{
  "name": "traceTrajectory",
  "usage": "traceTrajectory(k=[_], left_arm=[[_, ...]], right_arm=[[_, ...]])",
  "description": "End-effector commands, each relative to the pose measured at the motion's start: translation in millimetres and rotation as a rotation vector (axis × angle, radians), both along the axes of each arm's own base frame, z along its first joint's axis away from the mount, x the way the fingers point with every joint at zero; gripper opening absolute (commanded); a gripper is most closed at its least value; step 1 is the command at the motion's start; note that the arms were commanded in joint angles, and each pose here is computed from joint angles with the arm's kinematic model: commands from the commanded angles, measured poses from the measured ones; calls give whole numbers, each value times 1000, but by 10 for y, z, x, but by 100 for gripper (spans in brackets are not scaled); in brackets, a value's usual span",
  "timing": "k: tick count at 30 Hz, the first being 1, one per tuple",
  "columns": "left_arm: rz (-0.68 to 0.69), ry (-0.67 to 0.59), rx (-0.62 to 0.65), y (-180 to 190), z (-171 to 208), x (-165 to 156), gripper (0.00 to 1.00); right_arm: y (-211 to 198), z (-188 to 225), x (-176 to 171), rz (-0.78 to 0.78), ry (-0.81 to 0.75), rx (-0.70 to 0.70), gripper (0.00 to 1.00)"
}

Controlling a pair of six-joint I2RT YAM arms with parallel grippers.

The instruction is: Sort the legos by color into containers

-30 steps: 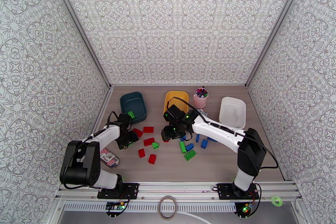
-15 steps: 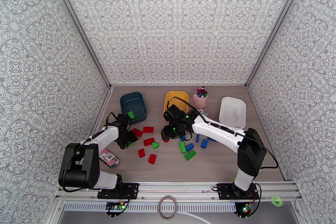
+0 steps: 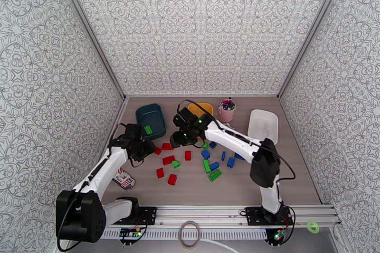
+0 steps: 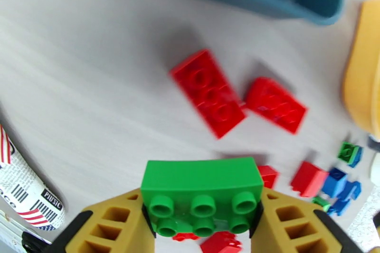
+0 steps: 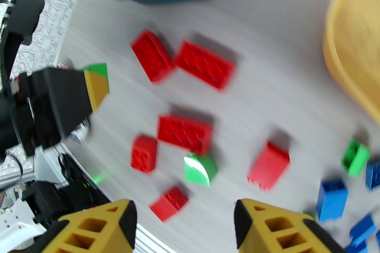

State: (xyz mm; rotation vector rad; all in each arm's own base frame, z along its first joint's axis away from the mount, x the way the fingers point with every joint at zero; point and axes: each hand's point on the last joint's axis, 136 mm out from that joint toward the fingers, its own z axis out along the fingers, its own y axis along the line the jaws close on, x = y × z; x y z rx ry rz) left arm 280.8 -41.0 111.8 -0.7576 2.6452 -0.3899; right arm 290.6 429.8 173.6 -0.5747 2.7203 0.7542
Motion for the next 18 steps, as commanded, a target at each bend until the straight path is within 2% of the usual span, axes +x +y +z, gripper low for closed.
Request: traceTrajectory(k=[1, 6, 10, 18], left_arm=[[-15, -31, -20, -31, 233, 130, 47], [-16, -61, -22, 17, 390, 402, 46], [-9, -64, -21, 88, 411, 620, 45], [14, -43, -18, 270, 326, 1043, 45]], right_arm=[[137, 85, 84, 17, -8, 9, 63], [319, 235, 331, 7, -21, 55, 65], [358, 250, 479, -6, 47, 102, 64], [183, 283, 672, -39, 50, 115, 64]])
